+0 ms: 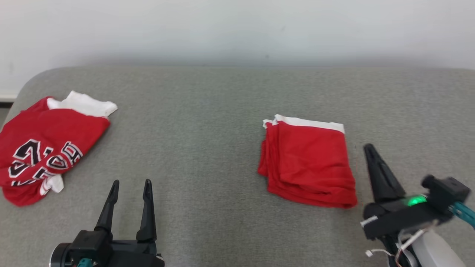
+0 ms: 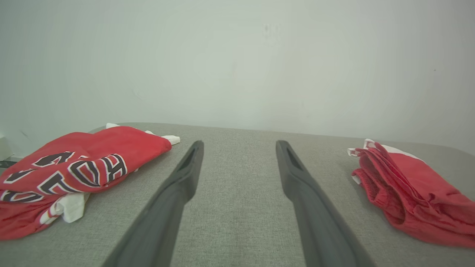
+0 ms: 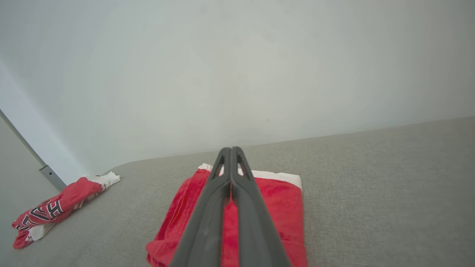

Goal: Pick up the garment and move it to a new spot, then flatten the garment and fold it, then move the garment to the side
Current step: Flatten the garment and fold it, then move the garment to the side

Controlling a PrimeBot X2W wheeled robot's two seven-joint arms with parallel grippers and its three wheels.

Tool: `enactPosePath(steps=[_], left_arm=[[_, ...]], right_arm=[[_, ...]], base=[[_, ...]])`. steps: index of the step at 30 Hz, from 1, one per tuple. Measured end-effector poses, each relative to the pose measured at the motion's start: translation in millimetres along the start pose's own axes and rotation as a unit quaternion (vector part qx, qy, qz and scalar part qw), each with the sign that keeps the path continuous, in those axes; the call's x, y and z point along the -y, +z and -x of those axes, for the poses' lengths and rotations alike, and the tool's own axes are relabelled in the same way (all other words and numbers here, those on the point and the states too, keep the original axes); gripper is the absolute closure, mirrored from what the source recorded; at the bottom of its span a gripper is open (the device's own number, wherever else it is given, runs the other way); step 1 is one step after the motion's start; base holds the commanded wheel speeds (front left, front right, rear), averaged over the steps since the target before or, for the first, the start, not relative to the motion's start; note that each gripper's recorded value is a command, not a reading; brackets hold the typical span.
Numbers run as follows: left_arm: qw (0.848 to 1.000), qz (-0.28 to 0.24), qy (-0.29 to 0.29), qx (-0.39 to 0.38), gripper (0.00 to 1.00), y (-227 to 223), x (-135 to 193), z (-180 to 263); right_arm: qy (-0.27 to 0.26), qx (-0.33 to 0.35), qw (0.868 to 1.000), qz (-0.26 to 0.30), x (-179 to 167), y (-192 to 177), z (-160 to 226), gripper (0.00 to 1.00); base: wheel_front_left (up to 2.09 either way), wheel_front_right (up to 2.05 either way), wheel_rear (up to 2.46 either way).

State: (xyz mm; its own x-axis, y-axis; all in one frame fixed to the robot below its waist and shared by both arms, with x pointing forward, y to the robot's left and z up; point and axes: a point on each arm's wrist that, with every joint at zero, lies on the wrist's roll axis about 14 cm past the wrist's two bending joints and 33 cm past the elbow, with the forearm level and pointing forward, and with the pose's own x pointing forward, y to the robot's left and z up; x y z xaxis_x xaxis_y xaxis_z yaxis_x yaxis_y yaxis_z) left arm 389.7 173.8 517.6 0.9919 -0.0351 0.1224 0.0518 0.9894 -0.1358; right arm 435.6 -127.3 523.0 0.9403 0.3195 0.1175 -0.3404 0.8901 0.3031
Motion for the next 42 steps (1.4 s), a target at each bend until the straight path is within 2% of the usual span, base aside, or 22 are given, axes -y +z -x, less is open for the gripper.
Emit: enactPosePath(steps=[9,12,13,16,33,42], left_arm=[[1.000,-0.001,-0.022,-0.004,0.00,-3,11,2],[1.000,-0.003,-0.025,-0.008,0.00,-4,12,6],[1.000,-0.004,-0.025,-0.010,0.00,-5,12,7],[0.999,-0.009,-0.027,-0.015,0.00,-8,11,13],[0.999,-0.022,-0.009,-0.022,0.00,-7,-4,52],[1.000,-0.021,-0.008,-0.021,0.00,-6,-4,53]], right_arm=[[-0.076,0.025,0.996,0.050,38,19,51,1.00],[-0.096,0.028,0.994,0.047,42,20,66,1.00],[-0.101,0.025,0.993,0.048,43,17,71,0.96],[-0.107,0.014,0.993,0.055,43,11,82,0.00],[-0.109,-0.006,0.991,0.074,31,-5,98,0.00],[-0.106,-0.011,0.991,0.075,29,-9,96,0.00]], base=[[0.00,0.00,0.00],[0.00,0.00,0.00],[0.00,0.00,0.00],[0.00,0.00,0.00],[0.00,0.00,0.00],[0.00,0.00,0.00]])
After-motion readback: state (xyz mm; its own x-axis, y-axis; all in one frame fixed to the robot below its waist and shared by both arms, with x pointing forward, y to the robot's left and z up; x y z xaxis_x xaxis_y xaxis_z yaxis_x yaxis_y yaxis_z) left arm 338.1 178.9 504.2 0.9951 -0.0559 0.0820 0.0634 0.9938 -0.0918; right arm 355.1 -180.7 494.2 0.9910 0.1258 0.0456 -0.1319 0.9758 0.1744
